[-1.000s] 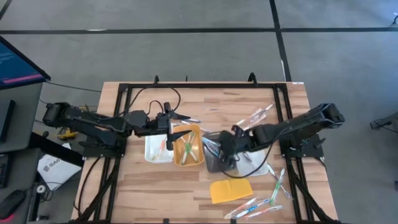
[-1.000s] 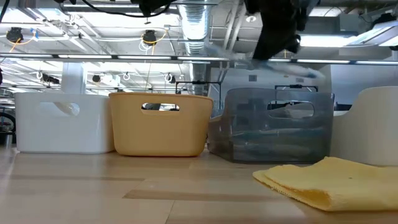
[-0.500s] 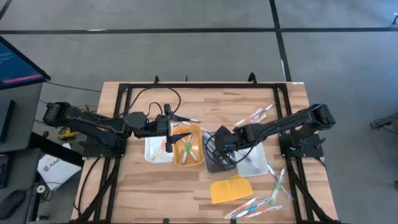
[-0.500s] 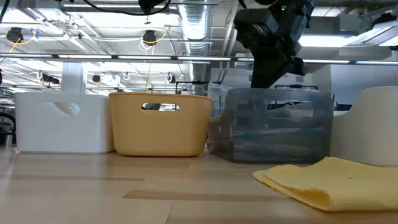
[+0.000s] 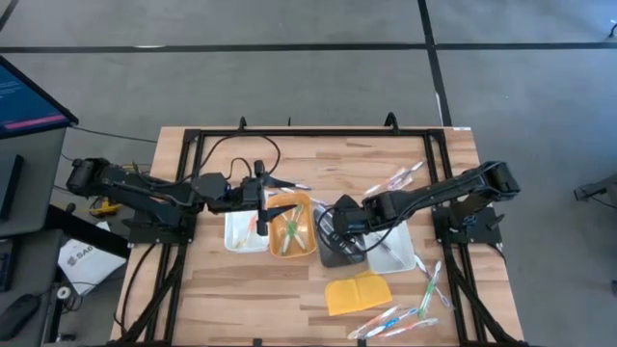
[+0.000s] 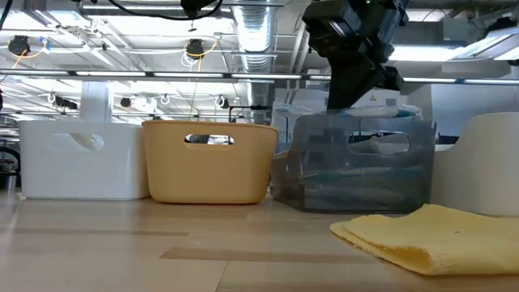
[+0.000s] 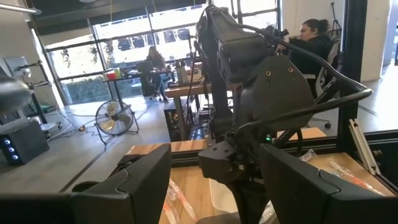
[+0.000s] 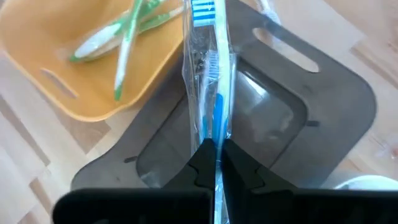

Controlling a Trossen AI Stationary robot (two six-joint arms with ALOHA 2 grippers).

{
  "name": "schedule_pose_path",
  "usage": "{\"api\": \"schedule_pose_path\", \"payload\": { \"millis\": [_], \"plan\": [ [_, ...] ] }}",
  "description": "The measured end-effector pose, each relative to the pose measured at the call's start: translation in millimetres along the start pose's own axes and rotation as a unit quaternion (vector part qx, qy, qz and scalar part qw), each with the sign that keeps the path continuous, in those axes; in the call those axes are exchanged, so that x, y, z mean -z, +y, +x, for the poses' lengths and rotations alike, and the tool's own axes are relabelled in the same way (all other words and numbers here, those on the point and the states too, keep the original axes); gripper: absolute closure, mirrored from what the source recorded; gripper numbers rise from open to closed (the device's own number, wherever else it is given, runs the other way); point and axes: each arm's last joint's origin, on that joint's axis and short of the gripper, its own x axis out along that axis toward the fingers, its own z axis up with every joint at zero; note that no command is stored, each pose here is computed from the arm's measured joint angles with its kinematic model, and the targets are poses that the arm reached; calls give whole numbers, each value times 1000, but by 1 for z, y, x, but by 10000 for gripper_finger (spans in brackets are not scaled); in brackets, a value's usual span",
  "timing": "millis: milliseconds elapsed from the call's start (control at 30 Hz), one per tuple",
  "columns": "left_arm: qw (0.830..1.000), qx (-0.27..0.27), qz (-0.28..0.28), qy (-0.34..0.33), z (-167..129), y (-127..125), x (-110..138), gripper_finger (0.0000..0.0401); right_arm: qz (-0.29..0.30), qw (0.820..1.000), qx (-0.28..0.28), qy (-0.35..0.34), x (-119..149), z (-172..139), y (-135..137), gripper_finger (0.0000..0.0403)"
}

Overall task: Pick & Place Toothbrushes
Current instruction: Put the blue toothbrush into the black bin

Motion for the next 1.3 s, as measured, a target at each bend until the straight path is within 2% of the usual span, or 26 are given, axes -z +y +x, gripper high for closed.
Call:
{"api": "schedule_pose_path", "payload": {
  "millis": [500,867,1300],
  "plan": [
    [1000,2,0,-1,0,-1,0,165,25,999,32,18,8,16,-16,394],
    [1000,2,-1,-3,0,-1,-1,165,12,1000,5,11,6,17,-12,388],
    [1000,1,-1,-3,0,-1,-1,165,-8,1000,-8,5,4,17,-10,326]
  ]
}}
